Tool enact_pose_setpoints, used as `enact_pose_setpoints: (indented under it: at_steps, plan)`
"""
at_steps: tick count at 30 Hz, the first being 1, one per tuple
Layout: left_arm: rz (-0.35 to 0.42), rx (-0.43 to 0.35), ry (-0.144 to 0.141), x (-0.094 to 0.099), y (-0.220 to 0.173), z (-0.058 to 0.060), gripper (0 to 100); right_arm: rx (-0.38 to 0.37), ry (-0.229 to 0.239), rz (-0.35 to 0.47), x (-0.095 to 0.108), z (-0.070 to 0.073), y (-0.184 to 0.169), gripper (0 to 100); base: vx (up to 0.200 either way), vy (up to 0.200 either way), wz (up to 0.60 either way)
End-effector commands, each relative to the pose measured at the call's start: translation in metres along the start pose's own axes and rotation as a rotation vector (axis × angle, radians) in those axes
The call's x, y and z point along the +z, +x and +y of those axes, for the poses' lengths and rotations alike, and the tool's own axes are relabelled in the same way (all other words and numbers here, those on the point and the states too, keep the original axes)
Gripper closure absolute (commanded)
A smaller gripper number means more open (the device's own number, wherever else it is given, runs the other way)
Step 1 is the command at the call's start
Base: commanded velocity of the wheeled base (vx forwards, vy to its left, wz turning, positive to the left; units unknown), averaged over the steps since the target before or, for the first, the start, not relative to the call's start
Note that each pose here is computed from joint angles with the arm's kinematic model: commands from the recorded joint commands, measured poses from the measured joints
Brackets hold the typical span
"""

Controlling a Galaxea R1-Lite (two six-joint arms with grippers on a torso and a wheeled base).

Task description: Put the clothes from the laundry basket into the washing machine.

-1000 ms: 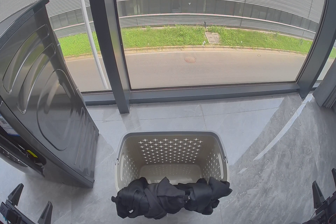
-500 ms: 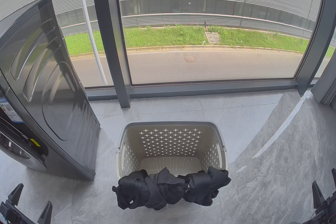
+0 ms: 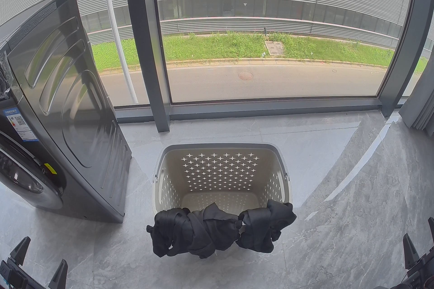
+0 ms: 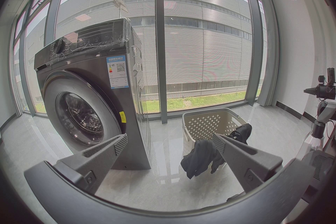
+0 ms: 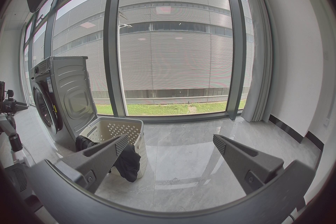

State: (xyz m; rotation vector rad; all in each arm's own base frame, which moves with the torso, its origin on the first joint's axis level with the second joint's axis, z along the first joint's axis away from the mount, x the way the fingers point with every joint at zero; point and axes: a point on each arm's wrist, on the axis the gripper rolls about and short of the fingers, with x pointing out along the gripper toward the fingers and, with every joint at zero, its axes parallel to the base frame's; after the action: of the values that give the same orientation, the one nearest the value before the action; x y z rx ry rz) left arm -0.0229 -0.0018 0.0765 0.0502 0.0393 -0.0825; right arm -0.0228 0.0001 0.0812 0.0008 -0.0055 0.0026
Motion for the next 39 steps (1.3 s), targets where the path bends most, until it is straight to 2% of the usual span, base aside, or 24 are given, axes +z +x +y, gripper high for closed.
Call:
enact_pose_setpoints:
  at_steps: [1, 39]
  plan:
    - [0.000, 0.000, -0.004, -0.0053, 0.0002, -0.0003, 0, 0.001, 0.001, 0.001, -0.0051, 0.0000, 0.0001, 0, 0.000, 0.000, 0.00]
    - [0.000, -0.001, -0.004, -0.0053, 0.0002, -0.0003, 0, 0.001, 0.001, 0.002, -0.0053, 0.0000, 0.0001, 0, 0.000, 0.195, 0.00]
